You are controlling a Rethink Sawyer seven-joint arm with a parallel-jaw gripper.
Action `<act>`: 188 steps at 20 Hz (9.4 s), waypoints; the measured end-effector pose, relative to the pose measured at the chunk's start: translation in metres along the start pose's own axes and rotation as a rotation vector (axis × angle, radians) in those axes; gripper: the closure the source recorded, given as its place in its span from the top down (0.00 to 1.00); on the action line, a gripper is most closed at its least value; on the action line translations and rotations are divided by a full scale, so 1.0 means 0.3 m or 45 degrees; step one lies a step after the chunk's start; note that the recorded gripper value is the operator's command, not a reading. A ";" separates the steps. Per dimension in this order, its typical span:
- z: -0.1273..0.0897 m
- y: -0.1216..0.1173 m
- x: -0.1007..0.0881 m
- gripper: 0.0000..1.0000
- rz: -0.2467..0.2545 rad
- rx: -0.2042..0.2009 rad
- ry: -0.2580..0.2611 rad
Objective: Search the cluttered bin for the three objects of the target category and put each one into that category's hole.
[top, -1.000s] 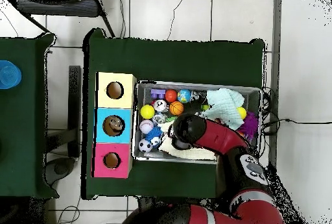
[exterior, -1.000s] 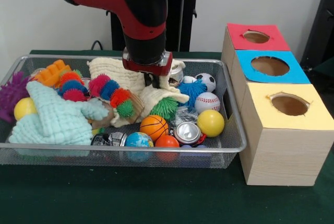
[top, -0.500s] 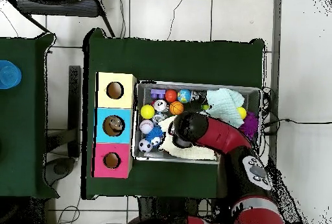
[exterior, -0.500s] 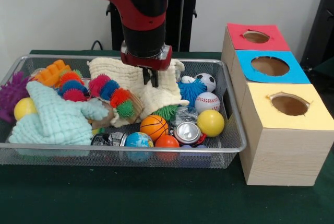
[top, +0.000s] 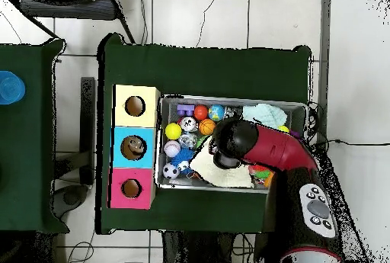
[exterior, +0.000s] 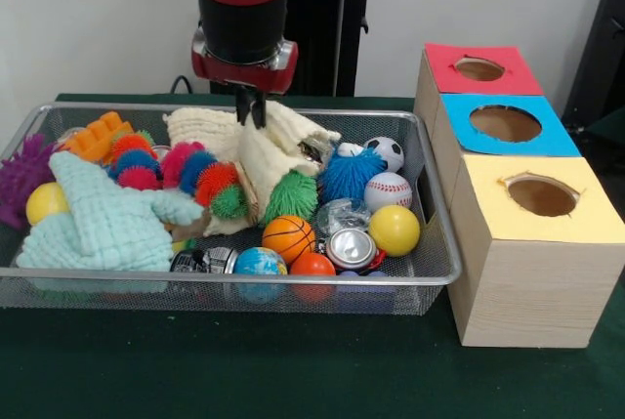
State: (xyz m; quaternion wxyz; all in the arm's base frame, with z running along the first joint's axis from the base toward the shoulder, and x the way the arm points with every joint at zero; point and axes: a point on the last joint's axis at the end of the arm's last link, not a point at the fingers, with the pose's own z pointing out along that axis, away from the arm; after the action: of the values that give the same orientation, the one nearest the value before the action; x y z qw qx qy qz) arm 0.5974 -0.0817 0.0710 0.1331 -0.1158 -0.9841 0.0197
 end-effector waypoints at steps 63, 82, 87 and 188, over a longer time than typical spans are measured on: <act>-0.201 -0.044 -0.136 1.00 0.191 -0.129 -0.453; 0.069 0.016 -0.205 1.00 0.198 -0.136 -0.566; 0.126 0.037 -0.185 1.00 0.187 -0.134 -0.518; -0.310 -0.164 -0.084 0.00 0.129 0.083 -0.248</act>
State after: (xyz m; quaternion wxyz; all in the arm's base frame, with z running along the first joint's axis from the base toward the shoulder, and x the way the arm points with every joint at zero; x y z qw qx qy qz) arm 0.6350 -0.1346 0.1574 0.0394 -0.1586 -0.9841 0.0696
